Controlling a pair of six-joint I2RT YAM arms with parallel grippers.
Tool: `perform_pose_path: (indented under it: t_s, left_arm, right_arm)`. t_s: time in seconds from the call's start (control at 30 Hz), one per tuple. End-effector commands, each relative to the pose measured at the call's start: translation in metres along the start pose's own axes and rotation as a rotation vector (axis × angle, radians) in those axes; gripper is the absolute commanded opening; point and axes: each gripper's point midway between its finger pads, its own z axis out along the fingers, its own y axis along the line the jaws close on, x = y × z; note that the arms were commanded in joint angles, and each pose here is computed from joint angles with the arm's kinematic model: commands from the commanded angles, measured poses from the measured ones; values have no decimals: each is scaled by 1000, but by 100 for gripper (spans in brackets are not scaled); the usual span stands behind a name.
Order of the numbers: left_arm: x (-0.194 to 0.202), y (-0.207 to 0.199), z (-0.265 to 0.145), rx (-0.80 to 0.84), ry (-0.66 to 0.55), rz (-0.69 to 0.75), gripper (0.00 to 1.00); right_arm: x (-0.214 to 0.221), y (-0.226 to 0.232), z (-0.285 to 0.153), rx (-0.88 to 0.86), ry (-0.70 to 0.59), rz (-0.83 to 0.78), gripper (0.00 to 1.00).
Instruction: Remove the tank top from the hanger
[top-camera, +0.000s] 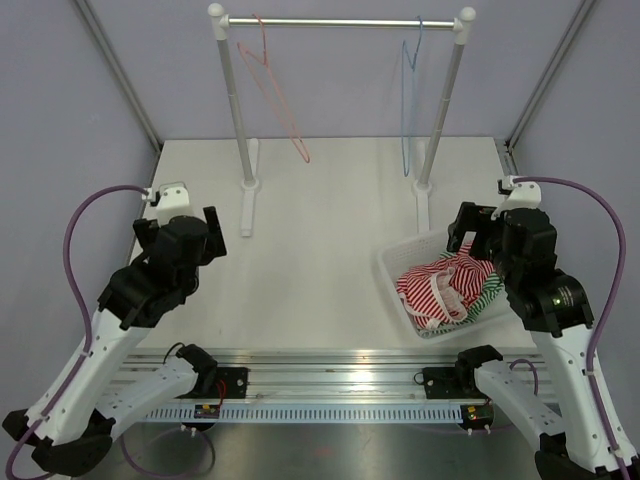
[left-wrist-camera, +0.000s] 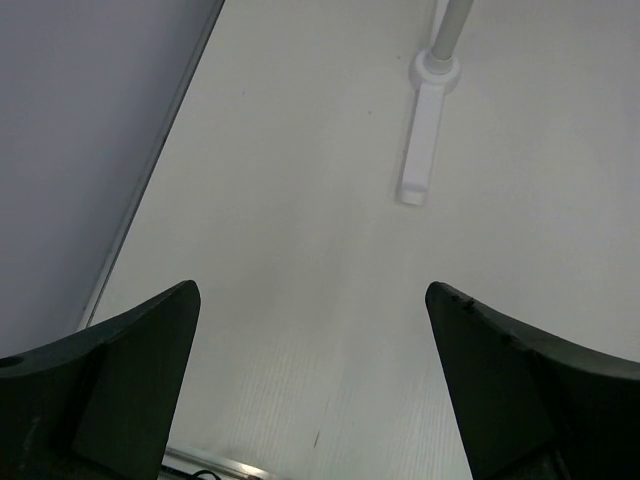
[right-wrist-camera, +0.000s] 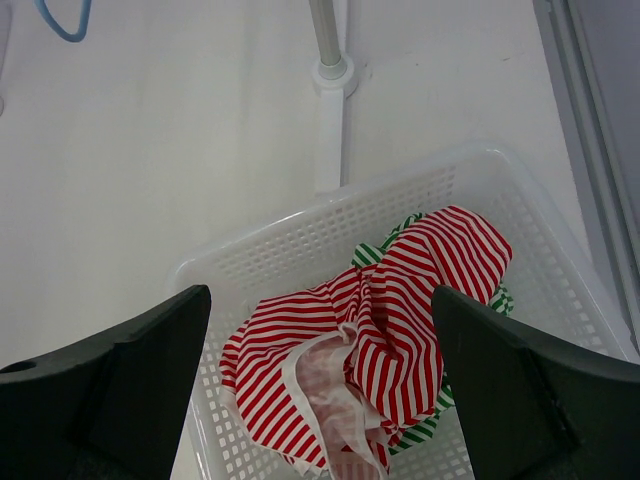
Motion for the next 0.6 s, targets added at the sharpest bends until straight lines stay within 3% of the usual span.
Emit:
perform_pose_path:
  t_s: [0.0, 0.57]
  left_arm:
    - [11, 17, -2, -40, -12, -19, 99]
    - [31, 19, 8, 10, -56, -90, 99]
  right_arm:
    - [-11, -2, -12, 1, -49, 9, 99]
    - [-2, -6, -16, 12, -28, 7, 100]
